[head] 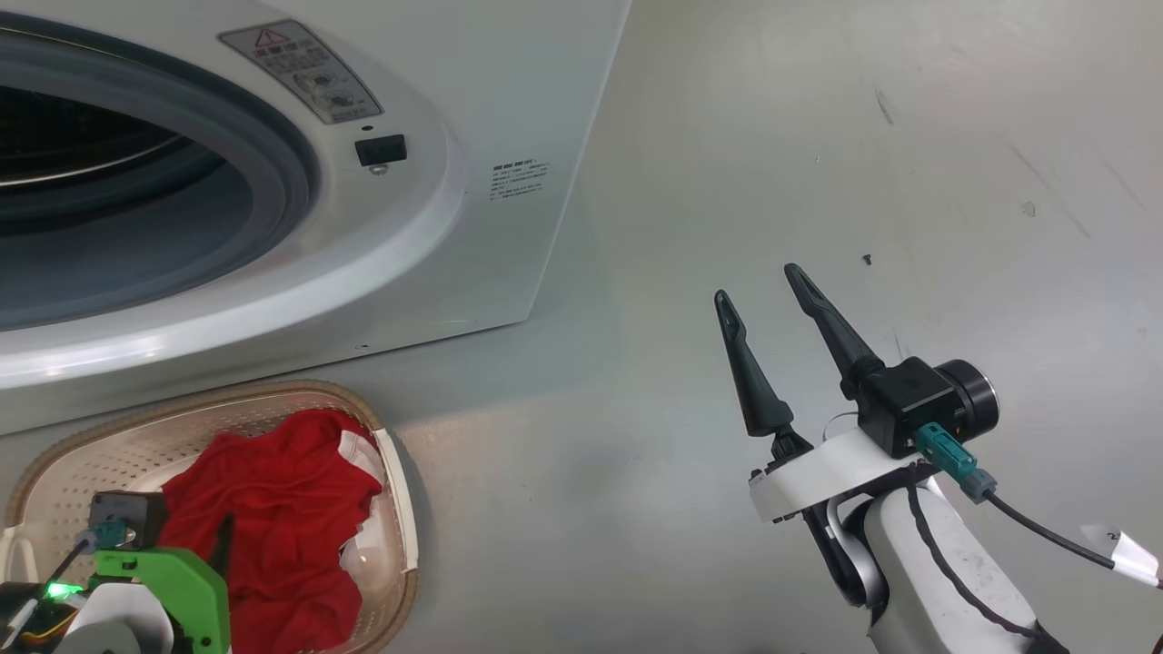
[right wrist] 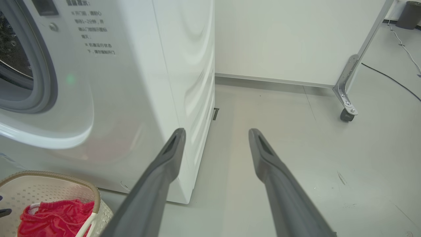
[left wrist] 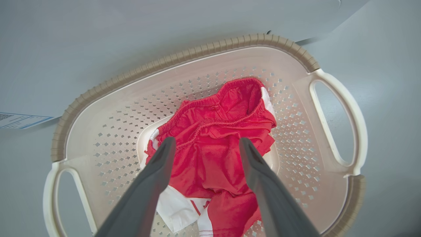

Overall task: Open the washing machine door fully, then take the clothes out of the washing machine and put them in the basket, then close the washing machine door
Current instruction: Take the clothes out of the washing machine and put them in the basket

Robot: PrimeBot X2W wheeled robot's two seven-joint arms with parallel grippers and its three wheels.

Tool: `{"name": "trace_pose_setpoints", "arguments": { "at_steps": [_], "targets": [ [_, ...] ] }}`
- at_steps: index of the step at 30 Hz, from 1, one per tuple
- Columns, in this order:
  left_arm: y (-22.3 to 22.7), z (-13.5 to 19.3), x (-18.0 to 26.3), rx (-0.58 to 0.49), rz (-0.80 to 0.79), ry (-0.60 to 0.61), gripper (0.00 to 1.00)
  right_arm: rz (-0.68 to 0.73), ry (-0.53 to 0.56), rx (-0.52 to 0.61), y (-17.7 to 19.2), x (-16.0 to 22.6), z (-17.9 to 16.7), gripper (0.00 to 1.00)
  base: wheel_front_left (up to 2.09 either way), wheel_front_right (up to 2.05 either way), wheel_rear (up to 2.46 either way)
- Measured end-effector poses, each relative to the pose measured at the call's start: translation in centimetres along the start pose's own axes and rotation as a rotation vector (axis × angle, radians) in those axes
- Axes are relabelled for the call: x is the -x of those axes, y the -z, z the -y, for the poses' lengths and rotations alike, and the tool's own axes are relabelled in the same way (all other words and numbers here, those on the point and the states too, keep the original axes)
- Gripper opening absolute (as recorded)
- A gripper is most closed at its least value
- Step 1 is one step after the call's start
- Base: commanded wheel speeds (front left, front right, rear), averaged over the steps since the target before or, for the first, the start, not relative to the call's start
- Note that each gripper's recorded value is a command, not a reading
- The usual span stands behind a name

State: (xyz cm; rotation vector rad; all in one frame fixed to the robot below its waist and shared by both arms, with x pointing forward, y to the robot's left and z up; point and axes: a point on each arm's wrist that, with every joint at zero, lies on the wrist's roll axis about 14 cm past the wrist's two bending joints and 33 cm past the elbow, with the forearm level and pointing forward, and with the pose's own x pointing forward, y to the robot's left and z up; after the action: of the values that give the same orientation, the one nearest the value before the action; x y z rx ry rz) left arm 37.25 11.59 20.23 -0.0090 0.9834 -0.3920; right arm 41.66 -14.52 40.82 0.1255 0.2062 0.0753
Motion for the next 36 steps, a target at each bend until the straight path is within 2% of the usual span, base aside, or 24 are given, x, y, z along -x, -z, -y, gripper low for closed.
{"name": "trace_pose_setpoints", "arguments": {
  "at_steps": [17,22,28,36],
  "targets": [
    [-4.1,0.8,2.2,0.019,0.183,-0.015,1.0,0.054,-0.022,-0.014,-1.9,0.0,-1.0,1.0,0.0,0.0,0.0],
    [-7.6,1.8,3.6,0.073,0.314,-0.007,1.0,0.083,-0.036,-0.019,-3.0,0.0,-1.5,1.0,0.0,0.0,0.0],
    [-10.9,1.8,6.0,0.08,0.44,-0.013,1.0,0.098,-0.058,-0.021,-3.5,0.4,-2.2,1.0,0.0,0.0,0.0],
    [-18.3,1.5,11.6,0.076,0.721,-0.017,1.0,0.129,-0.09,-0.031,-4.6,1.3,-3.4,1.0,0.0,0.0,0.0]
  ]
}}
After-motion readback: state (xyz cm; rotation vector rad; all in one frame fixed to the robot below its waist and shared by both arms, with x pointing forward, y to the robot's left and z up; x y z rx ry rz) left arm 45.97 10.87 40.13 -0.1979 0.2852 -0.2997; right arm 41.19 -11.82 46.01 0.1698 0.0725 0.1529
